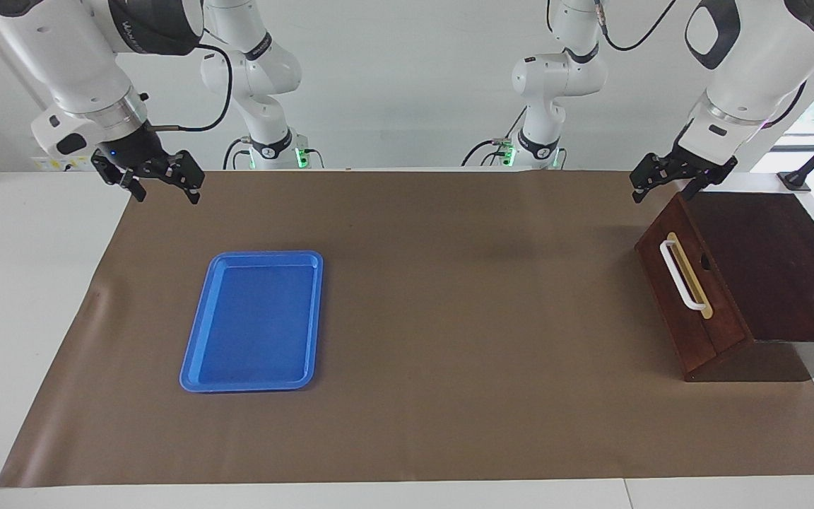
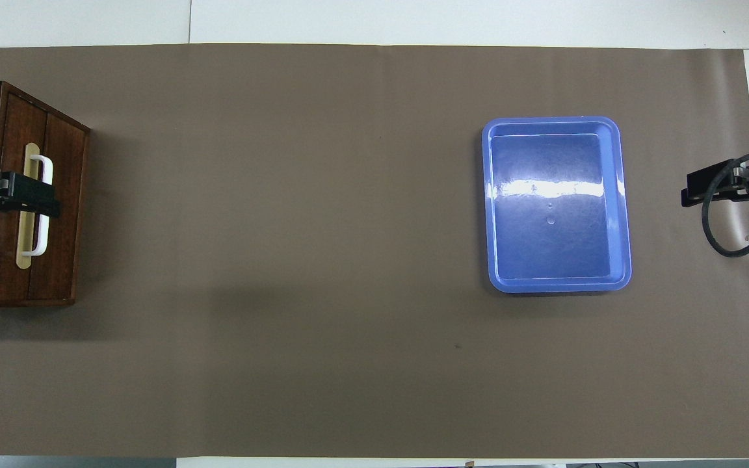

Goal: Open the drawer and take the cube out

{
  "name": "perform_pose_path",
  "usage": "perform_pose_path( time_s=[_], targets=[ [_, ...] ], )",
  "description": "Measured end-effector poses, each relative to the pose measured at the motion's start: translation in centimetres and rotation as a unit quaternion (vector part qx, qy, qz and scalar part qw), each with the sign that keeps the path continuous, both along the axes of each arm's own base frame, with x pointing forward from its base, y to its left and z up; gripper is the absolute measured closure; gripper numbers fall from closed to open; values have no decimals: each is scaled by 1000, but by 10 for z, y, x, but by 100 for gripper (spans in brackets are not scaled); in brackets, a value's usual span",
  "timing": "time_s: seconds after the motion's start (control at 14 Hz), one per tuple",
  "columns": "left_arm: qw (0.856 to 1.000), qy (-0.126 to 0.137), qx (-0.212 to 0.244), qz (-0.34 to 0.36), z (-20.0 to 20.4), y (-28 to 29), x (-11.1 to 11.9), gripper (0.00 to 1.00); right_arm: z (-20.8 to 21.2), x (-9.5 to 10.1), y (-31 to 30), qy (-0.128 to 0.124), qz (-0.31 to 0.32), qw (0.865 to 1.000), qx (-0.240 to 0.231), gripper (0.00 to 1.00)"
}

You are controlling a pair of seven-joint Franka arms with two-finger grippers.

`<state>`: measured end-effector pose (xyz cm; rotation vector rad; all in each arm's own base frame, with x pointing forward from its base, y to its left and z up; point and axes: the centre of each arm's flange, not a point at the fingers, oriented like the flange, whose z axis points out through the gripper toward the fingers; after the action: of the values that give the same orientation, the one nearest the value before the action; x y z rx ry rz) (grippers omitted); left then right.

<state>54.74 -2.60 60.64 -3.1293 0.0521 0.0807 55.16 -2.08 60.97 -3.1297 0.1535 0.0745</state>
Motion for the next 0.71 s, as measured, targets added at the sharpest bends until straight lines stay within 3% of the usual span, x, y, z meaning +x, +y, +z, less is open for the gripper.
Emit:
perform_pose_path(
  time_s=[0.43,0.71],
  targets=[
    [1000,-2,0,0,0,0,0,0,-1,0,2,1,2,1000,0,0],
    [1000,-17,-1,-3,-1,-2,4,0,-2,0,1,2,1,1000,0,0]
  ],
)
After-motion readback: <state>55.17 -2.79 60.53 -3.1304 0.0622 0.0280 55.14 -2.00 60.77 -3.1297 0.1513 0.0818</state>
